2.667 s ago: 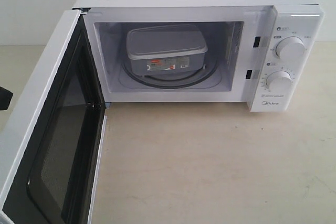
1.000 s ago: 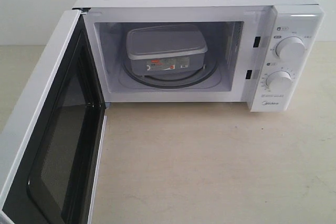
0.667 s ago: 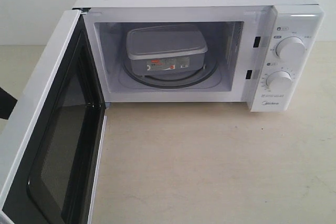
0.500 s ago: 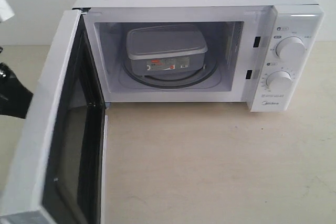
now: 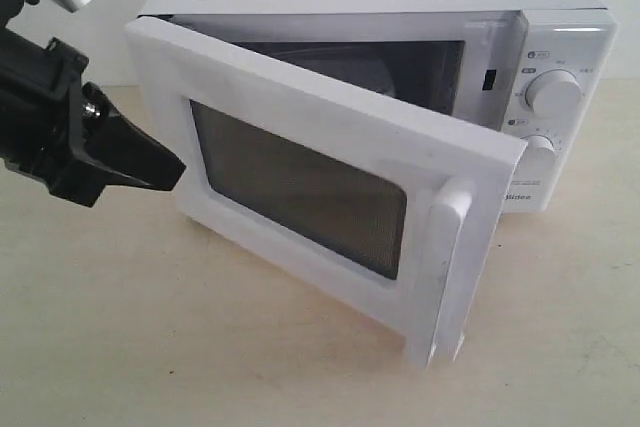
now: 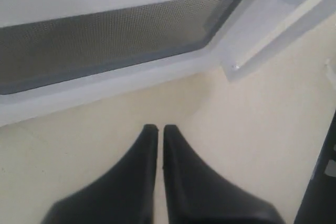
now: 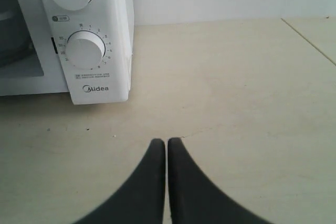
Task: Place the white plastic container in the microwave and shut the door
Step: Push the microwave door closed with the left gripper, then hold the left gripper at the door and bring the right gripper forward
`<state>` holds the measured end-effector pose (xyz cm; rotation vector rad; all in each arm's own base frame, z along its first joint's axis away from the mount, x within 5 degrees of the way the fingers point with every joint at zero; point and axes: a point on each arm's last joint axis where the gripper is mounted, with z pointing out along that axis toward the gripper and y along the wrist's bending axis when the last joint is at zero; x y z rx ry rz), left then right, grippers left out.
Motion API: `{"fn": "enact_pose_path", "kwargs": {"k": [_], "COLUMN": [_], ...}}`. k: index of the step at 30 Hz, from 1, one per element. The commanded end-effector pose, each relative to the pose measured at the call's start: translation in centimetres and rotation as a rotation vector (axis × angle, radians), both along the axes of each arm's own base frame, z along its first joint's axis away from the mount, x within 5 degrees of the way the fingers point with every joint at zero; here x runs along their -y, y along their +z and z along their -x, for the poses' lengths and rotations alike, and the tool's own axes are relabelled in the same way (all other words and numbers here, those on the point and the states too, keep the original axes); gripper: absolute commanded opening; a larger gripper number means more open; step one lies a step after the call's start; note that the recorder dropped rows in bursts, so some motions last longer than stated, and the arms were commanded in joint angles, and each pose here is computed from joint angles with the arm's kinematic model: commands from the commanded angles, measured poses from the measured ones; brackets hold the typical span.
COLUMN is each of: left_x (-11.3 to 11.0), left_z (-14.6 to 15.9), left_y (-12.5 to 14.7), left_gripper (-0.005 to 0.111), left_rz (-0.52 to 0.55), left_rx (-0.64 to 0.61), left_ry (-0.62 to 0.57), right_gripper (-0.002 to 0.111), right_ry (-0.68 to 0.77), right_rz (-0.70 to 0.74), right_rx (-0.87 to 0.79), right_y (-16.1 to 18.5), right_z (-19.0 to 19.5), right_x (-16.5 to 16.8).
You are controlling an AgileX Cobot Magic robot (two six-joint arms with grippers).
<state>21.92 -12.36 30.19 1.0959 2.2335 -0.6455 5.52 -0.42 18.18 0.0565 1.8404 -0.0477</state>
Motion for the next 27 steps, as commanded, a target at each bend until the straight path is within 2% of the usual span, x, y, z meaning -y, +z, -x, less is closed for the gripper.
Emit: {"fn": "enact_pose_path", "kwargs": {"k": [1,5,9,12,27], "left_x": [0.5,0.8,1.2,1.5,1.7], "left_z": [-0.9,-1.7,-2.1,-2.8,-2.6], "left_y": [-0.5,-1.2,-0.7,0.1,0.3], "left_gripper": [0.004,0.004,0.004,0.004,0.004], "left_rz": [0.01,0.003,0.063,0.123,0.137], "left_rx": [0.013,0.047,0.096,0.217,0.219], "left_ry": [-0.008,-0.034,-0.015,-0.006,-0.038], "right_gripper": [0.0,0.0,0.0,0.0,0.0], "right_ry": [-0.001,-0.001,-0.001,-0.001,0.0], "right_rz": [0.012,0.012,0.012,0.012,0.025], "right_rx": [0.012,0.012,0.012,0.012,0.013], "right_y": [0.1,0.1,0.1,0.1,0.1], "right_z": [0.0,0.0,0.0,0.0,0.0], "right_x": [0.0,0.0,0.0,0.0,0.0]}}
